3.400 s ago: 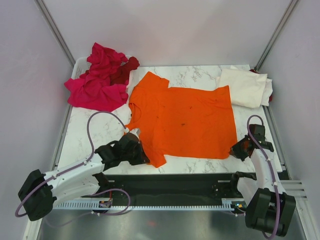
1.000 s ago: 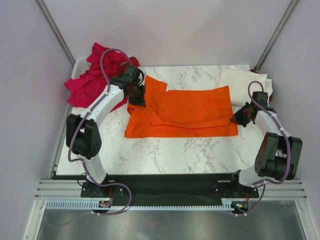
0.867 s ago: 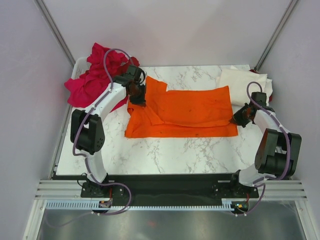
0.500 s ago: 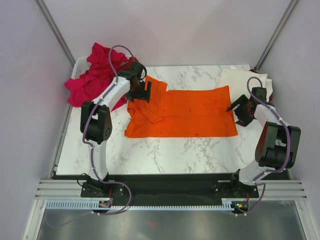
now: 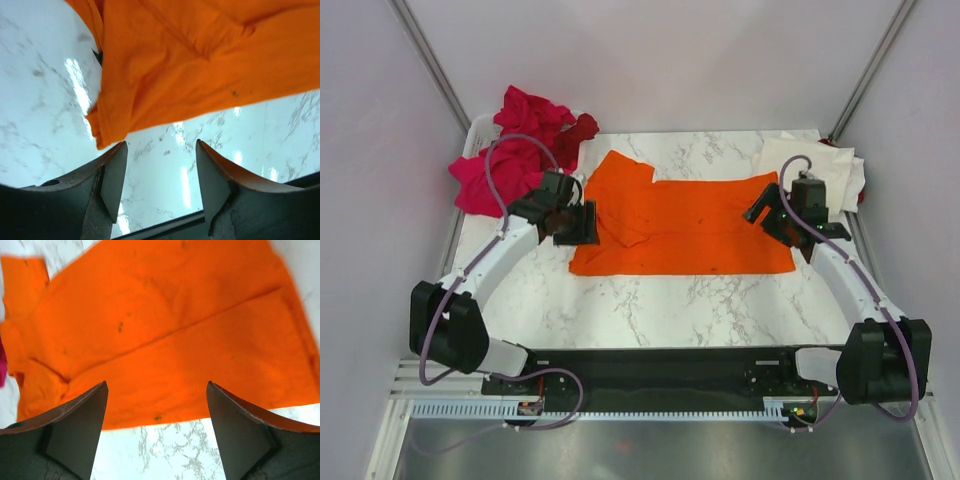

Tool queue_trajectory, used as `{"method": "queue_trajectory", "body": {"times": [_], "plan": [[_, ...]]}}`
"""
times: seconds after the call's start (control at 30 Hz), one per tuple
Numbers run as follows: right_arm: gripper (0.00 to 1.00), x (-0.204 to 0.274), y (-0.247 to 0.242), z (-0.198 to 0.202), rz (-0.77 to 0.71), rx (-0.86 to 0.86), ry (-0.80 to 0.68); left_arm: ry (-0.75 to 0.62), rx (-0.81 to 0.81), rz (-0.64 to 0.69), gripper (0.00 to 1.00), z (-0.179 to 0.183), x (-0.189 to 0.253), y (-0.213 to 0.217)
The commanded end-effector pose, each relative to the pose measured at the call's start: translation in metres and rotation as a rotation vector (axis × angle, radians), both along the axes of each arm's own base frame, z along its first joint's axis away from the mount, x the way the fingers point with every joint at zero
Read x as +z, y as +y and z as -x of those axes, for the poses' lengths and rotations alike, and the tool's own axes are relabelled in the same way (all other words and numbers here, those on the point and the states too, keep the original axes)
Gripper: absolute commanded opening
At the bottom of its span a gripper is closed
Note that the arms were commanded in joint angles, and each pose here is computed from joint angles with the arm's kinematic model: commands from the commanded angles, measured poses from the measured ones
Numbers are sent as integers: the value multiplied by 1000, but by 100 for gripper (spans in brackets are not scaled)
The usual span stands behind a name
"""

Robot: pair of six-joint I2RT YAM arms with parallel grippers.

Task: Fold and stack the t-shirts
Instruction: Fold the tshirt

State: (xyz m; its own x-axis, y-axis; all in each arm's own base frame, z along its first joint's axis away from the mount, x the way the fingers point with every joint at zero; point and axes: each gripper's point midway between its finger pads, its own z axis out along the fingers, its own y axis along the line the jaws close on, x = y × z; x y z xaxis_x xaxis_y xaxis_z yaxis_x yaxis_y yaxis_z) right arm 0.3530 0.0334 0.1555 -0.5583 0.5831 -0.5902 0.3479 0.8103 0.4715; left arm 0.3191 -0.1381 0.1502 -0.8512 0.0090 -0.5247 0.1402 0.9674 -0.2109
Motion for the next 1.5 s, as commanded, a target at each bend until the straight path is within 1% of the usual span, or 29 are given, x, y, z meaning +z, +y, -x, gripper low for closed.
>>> {"method": "queue_trajectory", "body": {"times": [0.0, 0.03, 0.07, 0.1, 0.17, 0.37, 0.53, 0.63, 0.67, 0.8, 0.83, 0.9, 0.97, 1.0, 1.07, 1.1, 1.17, 1.2, 1.23, 1.27, 1.3, 1.33, 1.37, 1.4, 1.47], "plan": [[87, -38, 24, 9, -24, 92, 41, 60, 30, 167, 63, 15, -36, -24], [86, -43, 30, 11, -43, 117, 47, 29, 30, 222, 61, 10, -35, -32], [86, -52, 32, 12, -47, 134, 60, 66, 40, 249, 60, 19, -50, -35], [86, -56, 34, 12, -50, 146, 65, 68, 67, 292, 60, 19, -52, -39], [86, -73, 36, 15, -53, 165, 98, 74, 117, 313, 59, 21, -68, -39], [86, -123, 25, 26, -4, 142, 211, 55, 231, 189, 56, 14, -104, -11], [86, -147, 16, 41, 31, 114, 270, -14, 305, 133, 56, 4, -97, 18], [86, -158, 7, 50, 50, 89, 309, -39, 374, 136, 56, 3, -93, 43], [86, -160, 3, 51, 53, 75, 319, -35, 405, 133, 56, 4, -95, 53], [86, -167, -5, 60, 71, 56, 366, -30, 429, 130, 56, 2, -98, 60], [86, -166, -7, 63, 81, 49, 375, 9, 458, 58, 58, 11, -104, 72], [87, -167, -18, 66, 89, 12, 388, 35, 480, 14, 59, 12, -112, 80], [88, -167, -23, 70, 106, -9, 400, 58, 470, 13, 59, 10, -116, 77], [89, -166, -22, 71, 104, -5, 398, 68, 451, 30, 57, 10, -115, 72], [89, -165, -20, 73, 97, 6, 396, 56, 409, 55, 57, 10, -107, 58], [89, -164, -20, 74, 99, 8, 392, 24, 396, 65, 60, 10, -98, 54], [89, -156, -13, 72, 71, 31, 365, 20, 393, 83, 68, 18, -97, 49], [90, -153, -13, 70, 71, 33, 354, 21, 379, 125, 71, 23, -94, 42], [90, -152, -12, 70, 66, 37, 352, 45, 384, 152, 74, 31, -99, 39], [89, -151, -11, 69, 64, 41, 349, 38, 361, 213, 75, 31, -97, 29], [90, -150, -11, 67, 60, 42, 347, 29, 359, 242, 75, 35, -94, 26], [90, -149, -10, 66, 59, 45, 348, 53, 374, 262, 73, 44, -102, 25], [90, -149, -9, 66, 53, 50, 350, 41, 368, 280, 71, 45, -102, 22], [90, -149, -9, 64, 51, 51, 349, 54, 373, 276, 68, 53, -110, 24], [90, -148, -8, 63, 51, 53, 349, 57, 384, 268, 65, 58, -116, 26]]}}
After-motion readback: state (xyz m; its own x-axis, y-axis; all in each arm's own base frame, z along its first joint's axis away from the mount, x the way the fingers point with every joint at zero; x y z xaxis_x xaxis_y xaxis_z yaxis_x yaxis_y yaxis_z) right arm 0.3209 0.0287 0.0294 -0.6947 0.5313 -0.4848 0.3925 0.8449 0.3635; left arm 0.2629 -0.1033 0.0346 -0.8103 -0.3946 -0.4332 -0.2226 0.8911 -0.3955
